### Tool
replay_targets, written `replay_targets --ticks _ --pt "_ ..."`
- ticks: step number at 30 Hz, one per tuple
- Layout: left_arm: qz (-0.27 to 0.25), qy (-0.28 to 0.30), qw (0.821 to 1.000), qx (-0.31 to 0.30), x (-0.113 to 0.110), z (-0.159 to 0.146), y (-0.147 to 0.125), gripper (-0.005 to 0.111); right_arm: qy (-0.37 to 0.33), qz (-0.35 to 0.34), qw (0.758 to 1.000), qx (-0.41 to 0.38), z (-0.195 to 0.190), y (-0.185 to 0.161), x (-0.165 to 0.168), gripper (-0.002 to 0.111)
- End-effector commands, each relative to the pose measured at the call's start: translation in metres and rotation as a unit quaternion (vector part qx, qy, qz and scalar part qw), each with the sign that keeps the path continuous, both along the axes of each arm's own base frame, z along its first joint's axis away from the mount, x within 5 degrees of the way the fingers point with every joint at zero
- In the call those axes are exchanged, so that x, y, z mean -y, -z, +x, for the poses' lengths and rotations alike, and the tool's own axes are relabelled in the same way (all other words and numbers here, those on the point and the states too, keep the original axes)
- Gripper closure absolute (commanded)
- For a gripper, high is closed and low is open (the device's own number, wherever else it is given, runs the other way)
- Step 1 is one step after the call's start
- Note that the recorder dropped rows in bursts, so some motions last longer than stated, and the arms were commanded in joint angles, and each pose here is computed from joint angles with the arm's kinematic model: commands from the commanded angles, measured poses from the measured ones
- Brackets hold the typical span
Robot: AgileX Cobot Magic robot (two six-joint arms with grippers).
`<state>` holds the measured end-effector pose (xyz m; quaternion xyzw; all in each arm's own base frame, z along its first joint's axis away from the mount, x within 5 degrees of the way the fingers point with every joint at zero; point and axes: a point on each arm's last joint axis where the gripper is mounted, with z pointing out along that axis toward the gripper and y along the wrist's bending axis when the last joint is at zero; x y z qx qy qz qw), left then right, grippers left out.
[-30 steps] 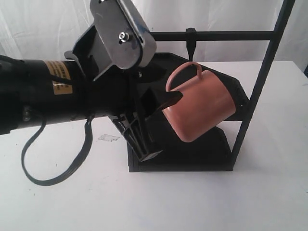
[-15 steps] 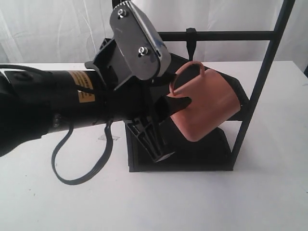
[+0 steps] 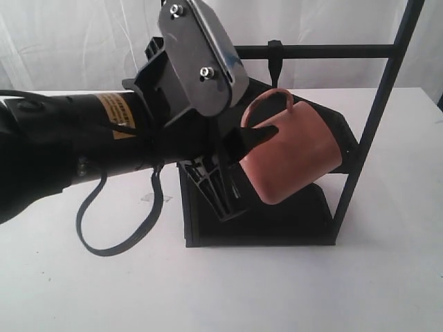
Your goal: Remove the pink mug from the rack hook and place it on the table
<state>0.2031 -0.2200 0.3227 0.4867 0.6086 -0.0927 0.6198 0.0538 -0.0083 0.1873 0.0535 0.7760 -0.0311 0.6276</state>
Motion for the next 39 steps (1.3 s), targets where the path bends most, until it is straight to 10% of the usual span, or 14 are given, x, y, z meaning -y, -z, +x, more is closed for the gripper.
replay_targets --ticks 1,39 --pt "-0.015 -0.020 0.999 0.021 -0.008 0.009 -0.006 0.054 0.002 -0.003 1.000 0.002 0.000 0.001 0.000 0.108" --pt "-0.029 -0.040 0.996 -0.074 -0.003 0.019 0.017 0.060 0.002 -0.003 1.000 0.002 0.000 0.001 0.000 0.108"
